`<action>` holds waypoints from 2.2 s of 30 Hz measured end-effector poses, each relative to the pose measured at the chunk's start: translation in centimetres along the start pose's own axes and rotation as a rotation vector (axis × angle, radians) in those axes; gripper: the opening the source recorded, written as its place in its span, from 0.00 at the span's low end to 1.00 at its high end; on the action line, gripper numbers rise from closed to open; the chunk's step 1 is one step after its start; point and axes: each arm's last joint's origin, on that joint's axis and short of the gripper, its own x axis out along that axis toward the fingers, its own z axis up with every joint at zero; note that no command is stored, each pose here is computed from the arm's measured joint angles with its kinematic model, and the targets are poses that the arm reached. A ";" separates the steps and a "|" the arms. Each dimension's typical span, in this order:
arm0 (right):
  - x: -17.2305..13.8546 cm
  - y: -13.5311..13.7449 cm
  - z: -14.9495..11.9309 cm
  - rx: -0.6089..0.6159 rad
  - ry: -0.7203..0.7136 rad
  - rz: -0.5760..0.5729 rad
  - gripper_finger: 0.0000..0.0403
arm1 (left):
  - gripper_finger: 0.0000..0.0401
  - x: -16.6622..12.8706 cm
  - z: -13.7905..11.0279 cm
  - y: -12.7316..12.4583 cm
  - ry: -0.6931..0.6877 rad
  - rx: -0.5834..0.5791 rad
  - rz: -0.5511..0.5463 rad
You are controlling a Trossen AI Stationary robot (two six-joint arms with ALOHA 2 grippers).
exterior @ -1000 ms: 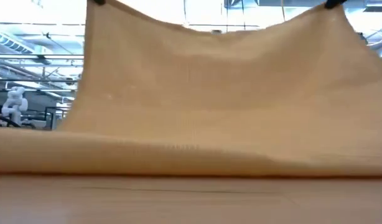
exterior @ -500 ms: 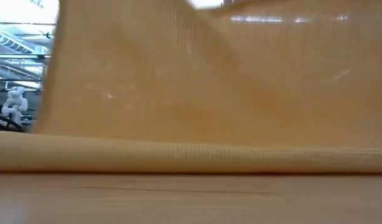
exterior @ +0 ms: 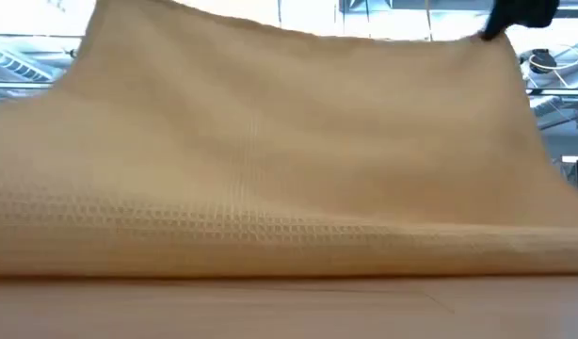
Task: Roll towel
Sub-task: Roll the yellow towel
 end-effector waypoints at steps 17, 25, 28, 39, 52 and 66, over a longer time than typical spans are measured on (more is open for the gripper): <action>1.1 0.1 -1.4 0.026 0.171 0.141 0.00 | 0.02 3.2 -0.8 -1.6 0.024 -0.142 -0.201; -1.5 -1.5 -0.7 0.024 0.036 0.112 0.00 | 0.02 2.1 -0.3 -0.8 -0.075 -0.119 -0.113; -0.8 -1.5 -0.9 -0.003 0.002 0.050 0.00 | 0.02 3.1 -0.5 -0.5 -0.043 -0.101 -0.035; 4.9 -1.7 -2.9 0.010 0.018 -0.142 0.00 | 0.02 7.6 -1.1 -0.4 0.025 -0.057 0.141; 9.9 -2.9 -4.8 0.018 -0.102 -0.290 0.00 | 0.02 12.6 -1.1 -0.8 0.117 -0.005 0.304; 12.9 -4.1 -6.2 0.053 -0.114 -0.333 0.00 | 0.02 15.9 -0.4 -0.1 0.124 0.002 0.462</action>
